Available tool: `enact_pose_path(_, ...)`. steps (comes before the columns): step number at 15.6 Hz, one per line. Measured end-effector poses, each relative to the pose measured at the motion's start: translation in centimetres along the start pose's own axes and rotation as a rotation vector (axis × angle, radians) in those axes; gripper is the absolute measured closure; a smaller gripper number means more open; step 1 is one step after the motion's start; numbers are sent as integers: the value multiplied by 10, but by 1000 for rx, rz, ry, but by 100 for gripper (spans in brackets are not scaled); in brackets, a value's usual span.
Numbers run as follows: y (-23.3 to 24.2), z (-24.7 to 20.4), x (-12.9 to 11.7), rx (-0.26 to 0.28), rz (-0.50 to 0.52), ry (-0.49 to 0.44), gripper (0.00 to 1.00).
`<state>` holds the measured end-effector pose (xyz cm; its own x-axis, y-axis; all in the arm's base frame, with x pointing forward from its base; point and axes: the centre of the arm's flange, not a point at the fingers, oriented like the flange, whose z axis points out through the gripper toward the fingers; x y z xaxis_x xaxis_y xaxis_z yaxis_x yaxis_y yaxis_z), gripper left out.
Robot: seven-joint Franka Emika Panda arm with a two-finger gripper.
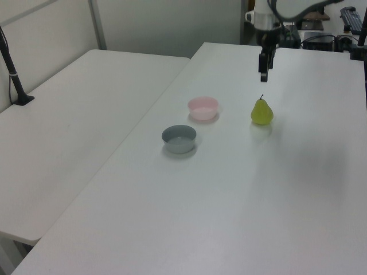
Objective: Place the pear in the bowl
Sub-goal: 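Lower the open gripper over the yellow-green pear, then close the gripper on the pear and lift it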
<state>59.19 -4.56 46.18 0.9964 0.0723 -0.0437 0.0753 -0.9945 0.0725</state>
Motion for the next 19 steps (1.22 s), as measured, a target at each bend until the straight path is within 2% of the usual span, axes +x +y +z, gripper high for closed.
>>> enact_pose_path(5,-9,62,0,-62,-57,-21,0)
enact_pose_path(8,-16,87,0,-73,-84,-23,0)
enact_pose_path(19,-35,130,11,-99,-140,-42,0)
